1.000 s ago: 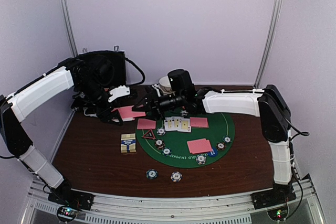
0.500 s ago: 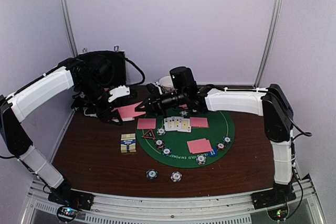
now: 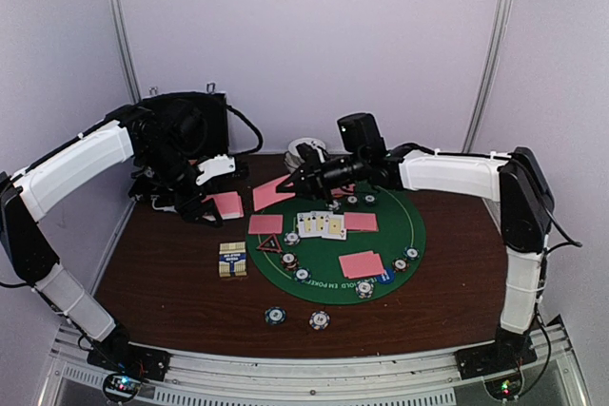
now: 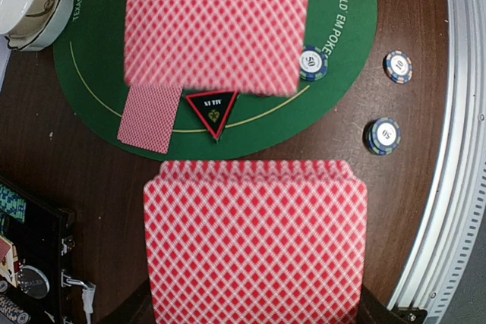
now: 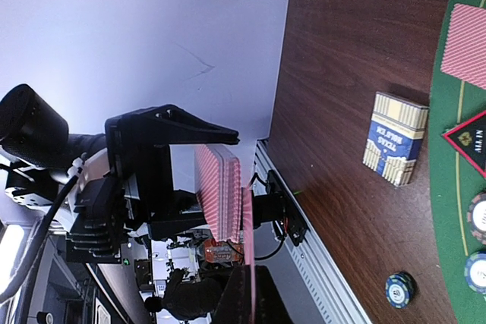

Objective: Distribute texas hold em gaming equipment
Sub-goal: Pick up the poker card from the face-down deck piles, then place the poker card in the community card area.

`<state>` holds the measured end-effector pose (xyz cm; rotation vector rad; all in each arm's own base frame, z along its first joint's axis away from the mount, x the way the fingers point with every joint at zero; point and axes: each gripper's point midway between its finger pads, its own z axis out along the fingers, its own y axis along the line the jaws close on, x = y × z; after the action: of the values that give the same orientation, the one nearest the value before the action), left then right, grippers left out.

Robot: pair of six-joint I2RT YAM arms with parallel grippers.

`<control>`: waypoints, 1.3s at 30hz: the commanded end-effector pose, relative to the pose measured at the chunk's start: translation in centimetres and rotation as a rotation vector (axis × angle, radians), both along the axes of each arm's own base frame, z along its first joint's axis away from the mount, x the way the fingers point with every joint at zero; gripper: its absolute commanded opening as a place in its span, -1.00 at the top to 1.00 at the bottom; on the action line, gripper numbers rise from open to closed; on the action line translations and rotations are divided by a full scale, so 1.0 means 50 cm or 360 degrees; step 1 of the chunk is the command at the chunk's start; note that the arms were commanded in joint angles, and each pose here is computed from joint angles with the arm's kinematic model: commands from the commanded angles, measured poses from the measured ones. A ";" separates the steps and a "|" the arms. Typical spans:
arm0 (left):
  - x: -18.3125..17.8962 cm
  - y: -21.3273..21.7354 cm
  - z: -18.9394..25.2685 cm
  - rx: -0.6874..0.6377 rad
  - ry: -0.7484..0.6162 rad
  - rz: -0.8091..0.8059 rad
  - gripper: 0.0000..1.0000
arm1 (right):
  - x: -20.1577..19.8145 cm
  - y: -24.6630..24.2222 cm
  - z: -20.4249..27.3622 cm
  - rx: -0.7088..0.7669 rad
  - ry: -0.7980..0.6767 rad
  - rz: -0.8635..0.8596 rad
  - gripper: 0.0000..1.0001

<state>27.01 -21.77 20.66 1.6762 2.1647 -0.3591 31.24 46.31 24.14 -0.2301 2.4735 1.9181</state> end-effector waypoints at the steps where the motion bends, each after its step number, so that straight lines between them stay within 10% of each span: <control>1: 0.012 -0.002 0.040 -0.0071 -0.0103 0.0015 1.00 | 0.032 -0.092 -0.012 -0.0055 -0.0037 -0.0081 1.00; 16: 0.011 0.001 0.035 -0.0072 -0.0086 0.0024 1.00 | 0.131 -0.358 -0.260 -0.0487 0.0103 -0.0364 1.00; 39: 0.009 -0.001 0.036 -0.0083 -0.0082 0.0017 1.00 | 0.167 -0.391 -0.383 -0.0743 0.0112 -0.0343 1.00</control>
<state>27.11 -21.46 21.11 1.6602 2.1582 -0.3500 39.02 27.51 4.73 0.1463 2.8105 1.3643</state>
